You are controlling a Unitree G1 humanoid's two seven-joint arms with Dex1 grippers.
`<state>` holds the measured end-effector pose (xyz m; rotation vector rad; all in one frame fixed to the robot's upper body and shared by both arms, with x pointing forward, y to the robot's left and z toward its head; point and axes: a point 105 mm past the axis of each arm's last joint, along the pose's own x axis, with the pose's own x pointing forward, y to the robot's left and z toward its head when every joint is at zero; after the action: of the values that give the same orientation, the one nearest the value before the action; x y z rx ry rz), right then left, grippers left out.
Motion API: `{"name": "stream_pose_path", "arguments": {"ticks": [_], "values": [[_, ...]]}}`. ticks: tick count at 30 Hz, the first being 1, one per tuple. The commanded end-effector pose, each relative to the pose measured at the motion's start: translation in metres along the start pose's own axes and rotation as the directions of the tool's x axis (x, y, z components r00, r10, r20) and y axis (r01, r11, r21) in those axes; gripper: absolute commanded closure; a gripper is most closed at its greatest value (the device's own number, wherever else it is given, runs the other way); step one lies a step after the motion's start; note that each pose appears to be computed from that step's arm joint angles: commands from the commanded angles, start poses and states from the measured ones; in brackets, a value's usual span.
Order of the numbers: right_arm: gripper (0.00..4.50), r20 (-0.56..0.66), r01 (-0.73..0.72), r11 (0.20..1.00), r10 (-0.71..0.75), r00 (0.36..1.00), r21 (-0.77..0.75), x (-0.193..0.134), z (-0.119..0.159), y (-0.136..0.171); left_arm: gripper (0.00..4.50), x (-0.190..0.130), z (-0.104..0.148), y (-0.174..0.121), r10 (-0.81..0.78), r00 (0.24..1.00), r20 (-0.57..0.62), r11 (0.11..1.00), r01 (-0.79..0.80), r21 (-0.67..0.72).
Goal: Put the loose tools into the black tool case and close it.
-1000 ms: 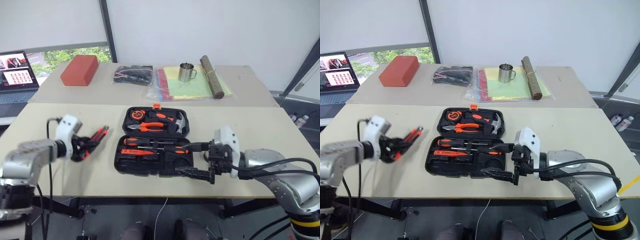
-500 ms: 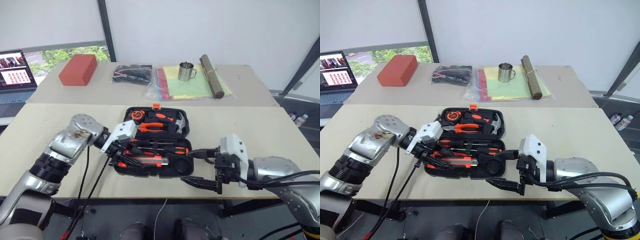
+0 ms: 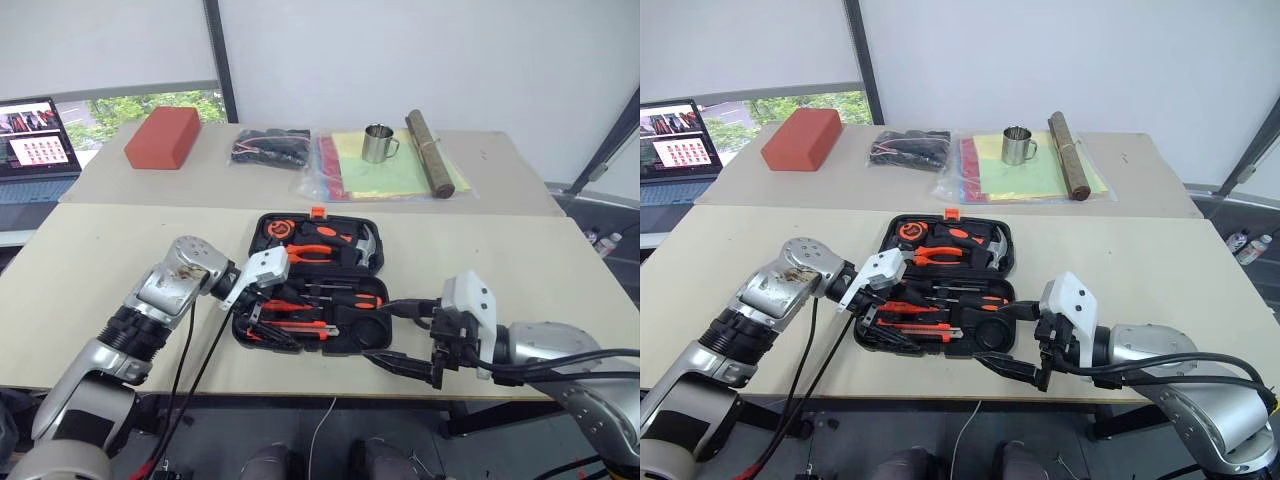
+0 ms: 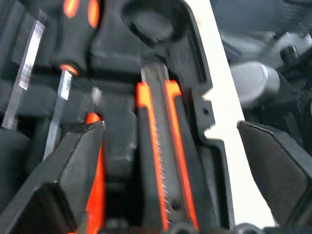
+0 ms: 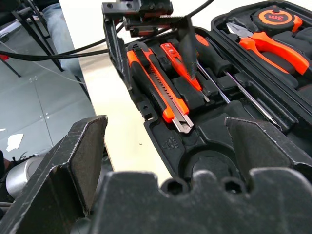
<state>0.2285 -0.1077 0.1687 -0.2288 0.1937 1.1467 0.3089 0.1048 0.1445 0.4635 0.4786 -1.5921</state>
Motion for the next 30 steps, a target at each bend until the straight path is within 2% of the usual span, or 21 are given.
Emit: {"name": "stream_pose_path", "arguments": {"ticks": [1, 3, 6, 11, 12, 17, 24, 28, 30], "values": [[0.00, 0.034, 0.007, 0.999, -0.006, 0.999, -0.045, -0.002, 0.011, 0.000, 0.63, -0.015, 0.008, -0.003, 0.002, 0.999, 0.032, 0.999, -0.003, 0.036], [0.00, 0.033, 0.008, 0.999, -0.007, 0.999, -0.045, -0.002, 0.012, -0.002, 1.24, -0.023, 0.001, -0.011, -0.029, 1.000, -0.010, 0.998, 0.030, 0.062], [0.00, 0.033, 0.010, 0.999, -0.009, 0.999, -0.046, -0.002, 0.012, -0.003, 2.44, -0.033, -0.003, -0.016, -0.039, 0.998, -0.045, 0.997, 0.042, 0.071], [0.00, 0.030, 0.012, 0.999, -0.011, 0.999, -0.044, -0.003, 0.011, -0.004, 4.36, -0.059, -0.012, -0.022, -0.020, 0.984, -0.179, 0.991, 0.043, 0.129], [0.00, 0.030, 0.013, 0.999, -0.012, 0.999, -0.042, -0.003, 0.011, -0.004, 4.47, -0.061, -0.014, -0.022, -0.019, 0.979, -0.201, 0.989, 0.047, 0.137], [0.00, 0.034, 0.017, 0.999, -0.016, 0.999, -0.035, -0.003, 0.010, -0.003, 4.47, -0.049, -0.033, -0.017, -0.031, 0.963, -0.267, 0.982, 0.079, 0.169], [0.00, 0.044, 0.031, 0.999, -0.030, 0.999, -0.028, -0.006, 0.012, -0.004, 4.47, -0.029, -0.044, -0.003, -0.005, 0.960, -0.280, 0.976, 0.066, 0.206], [0.00, 0.046, 0.035, 0.999, -0.034, 0.998, -0.022, -0.007, 0.013, -0.004, 4.47, -0.032, -0.038, 0.002, 0.008, 0.965, -0.262, 0.977, 0.049, 0.209], [0.00, 0.047, 0.033, 0.999, -0.032, 0.998, -0.017, -0.007, 0.013, -0.002, 4.47, -0.038, -0.022, 0.002, 0.006, 0.978, -0.210, 0.979, 0.037, 0.201]]}}
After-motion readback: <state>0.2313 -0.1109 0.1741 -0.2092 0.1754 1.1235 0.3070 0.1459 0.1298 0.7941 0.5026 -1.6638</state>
